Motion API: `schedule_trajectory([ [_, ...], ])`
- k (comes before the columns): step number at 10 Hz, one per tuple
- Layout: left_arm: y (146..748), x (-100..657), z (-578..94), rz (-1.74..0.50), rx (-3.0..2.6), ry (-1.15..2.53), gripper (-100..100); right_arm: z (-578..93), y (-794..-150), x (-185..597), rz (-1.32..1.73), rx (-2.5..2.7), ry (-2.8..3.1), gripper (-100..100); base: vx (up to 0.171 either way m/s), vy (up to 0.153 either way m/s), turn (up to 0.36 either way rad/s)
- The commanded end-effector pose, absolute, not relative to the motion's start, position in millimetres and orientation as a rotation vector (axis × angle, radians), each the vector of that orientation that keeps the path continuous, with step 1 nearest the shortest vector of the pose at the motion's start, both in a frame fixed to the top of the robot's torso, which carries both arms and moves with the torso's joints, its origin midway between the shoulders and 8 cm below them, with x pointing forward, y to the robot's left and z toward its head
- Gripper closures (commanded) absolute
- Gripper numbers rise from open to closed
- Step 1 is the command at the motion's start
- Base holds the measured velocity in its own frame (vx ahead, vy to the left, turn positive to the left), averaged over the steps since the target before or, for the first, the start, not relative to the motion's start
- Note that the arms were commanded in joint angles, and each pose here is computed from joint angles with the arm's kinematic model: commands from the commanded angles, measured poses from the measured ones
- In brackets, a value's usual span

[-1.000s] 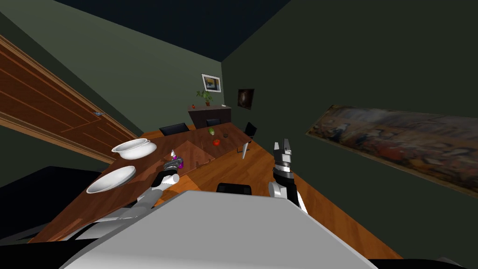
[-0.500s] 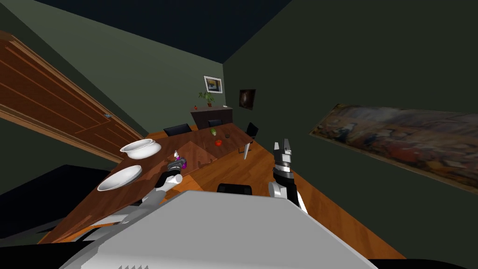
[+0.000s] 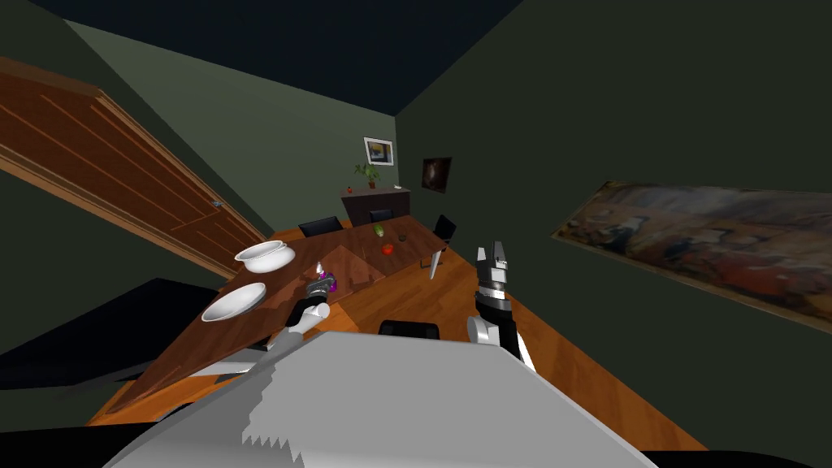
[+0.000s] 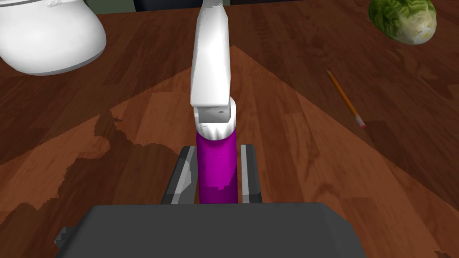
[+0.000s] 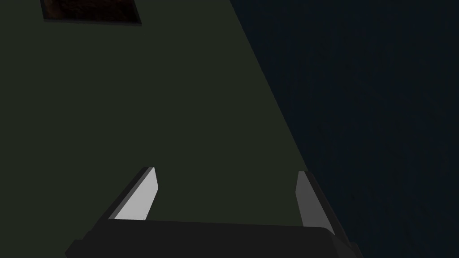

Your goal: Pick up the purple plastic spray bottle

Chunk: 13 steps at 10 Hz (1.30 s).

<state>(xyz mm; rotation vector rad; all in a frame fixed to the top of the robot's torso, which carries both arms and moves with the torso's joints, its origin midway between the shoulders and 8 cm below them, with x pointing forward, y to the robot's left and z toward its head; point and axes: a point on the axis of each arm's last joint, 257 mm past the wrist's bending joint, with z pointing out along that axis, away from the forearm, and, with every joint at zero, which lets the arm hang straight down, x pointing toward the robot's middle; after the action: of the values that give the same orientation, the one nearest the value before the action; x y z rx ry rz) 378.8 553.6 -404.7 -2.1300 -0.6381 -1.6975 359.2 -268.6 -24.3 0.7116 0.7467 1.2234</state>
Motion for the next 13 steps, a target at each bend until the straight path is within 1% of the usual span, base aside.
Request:
schedule_trajectory([
  [1, 529, 380, -413, -1.696, -2.162, -0.642, 100, -24, -269, 359, 1.223, 0.712, 0.747, 0, 0.008, 0.074, 0.127],
  [3, 500, 387, -413, -1.714, -2.177, -0.627, 100, -24, -269, 359, 1.223, 0.712, 0.747, 0, 0.012, 0.088, 0.099],
  [5, 491, 389, -413, -1.706, -2.179, -0.595, 100, -24, -269, 359, 1.223, 0.711, 0.747, 0, 0.008, 0.065, 0.028],
  [6, 469, 394, -410, -1.735, -2.187, -0.608, 100, -24, -269, 359, 1.223, 0.712, 0.747, 0, 0.007, 0.070, 0.110],
  [7, 463, 394, -413, -1.720, -2.192, -0.585, 100, -24, -269, 359, 1.223, 0.712, 0.747, 0, 0.012, 0.066, 0.068],
  [8, 442, 398, -408, -1.747, -2.197, -0.598, 100, -24, -269, 359, 1.223, 0.712, 0.747, 0, 0.014, 0.093, 0.132],
  [9, 438, 398, -410, -1.731, -2.200, -0.569, 100, -24, -269, 359, 1.223, 0.712, 0.747, 0, 0.015, 0.083, 0.071],
  [10, 418, 402, -402, -1.759, -2.201, -0.583, 100, -24, -269, 359, 1.223, 0.712, 0.747, 0, 0.034, 0.100, 0.119],
  [12, 414, 402, -404, -1.739, -2.203, -0.549, 100, -24, -269, 359, 1.223, 0.711, 0.747, 0, 0.013, 0.065, 0.030],
  [13, 396, 403, -401, -1.755, -2.212, -0.574, 100, -24, -269, 359, 1.223, 0.712, 0.747, 0, 0.013, 0.066, 0.124],
])
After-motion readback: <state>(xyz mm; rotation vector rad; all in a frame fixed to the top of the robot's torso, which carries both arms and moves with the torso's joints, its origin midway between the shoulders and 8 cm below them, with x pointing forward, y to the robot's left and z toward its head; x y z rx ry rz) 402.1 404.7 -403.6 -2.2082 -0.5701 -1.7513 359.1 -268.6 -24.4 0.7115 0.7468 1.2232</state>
